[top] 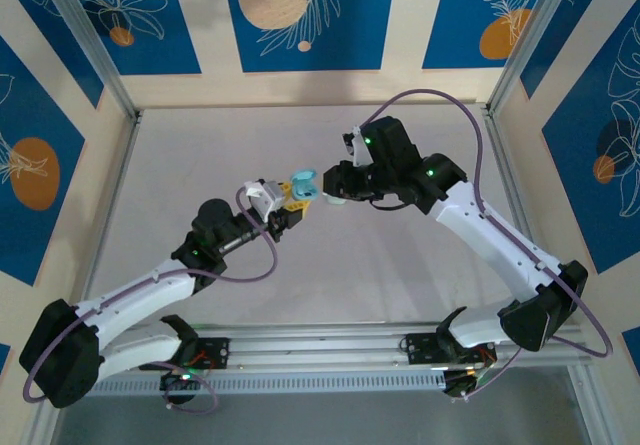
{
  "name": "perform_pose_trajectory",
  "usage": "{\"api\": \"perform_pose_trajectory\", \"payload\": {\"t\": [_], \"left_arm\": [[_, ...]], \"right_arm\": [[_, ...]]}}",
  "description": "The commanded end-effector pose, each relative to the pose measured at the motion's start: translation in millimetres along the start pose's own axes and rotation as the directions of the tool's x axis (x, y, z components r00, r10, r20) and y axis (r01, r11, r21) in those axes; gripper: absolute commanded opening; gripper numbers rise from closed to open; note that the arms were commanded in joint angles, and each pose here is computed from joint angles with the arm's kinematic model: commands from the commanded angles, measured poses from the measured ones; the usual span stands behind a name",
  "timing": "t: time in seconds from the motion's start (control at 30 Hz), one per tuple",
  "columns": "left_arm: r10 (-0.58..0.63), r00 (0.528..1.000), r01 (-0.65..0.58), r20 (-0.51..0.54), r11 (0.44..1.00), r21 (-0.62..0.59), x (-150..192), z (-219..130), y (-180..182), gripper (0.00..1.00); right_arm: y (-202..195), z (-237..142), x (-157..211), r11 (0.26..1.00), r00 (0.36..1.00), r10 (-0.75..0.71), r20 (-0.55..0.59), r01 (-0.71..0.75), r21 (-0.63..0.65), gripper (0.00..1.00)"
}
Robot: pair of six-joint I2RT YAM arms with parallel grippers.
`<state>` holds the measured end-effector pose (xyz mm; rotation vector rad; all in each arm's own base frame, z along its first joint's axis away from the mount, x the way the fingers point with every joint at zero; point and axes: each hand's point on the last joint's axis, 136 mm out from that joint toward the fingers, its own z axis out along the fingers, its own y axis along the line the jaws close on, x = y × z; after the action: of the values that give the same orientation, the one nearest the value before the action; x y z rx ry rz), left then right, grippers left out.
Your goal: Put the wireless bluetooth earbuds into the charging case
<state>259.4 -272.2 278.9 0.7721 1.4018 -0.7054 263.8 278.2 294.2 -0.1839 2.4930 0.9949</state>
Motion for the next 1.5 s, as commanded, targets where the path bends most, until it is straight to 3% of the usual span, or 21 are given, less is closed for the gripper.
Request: {"api": "perform_pose_trajectory", "payload": {"t": [0.0,1.47], "left_arm": [[0.018,0.998,-0.020,0.055,0.999,0.045,-15,0,-10,0.26],[-0.003,0.995,-0.008,0.097,0.994,0.106,-31,-2,-21,0.26]], "right_arm": [[16,-3,-3,0.998,0.999,-0.039,0.001,0.039,-0.048,0.23],[20,6,0,0.995,0.996,-0.087,-0.006,0.086,-0.049,0.23]]}}
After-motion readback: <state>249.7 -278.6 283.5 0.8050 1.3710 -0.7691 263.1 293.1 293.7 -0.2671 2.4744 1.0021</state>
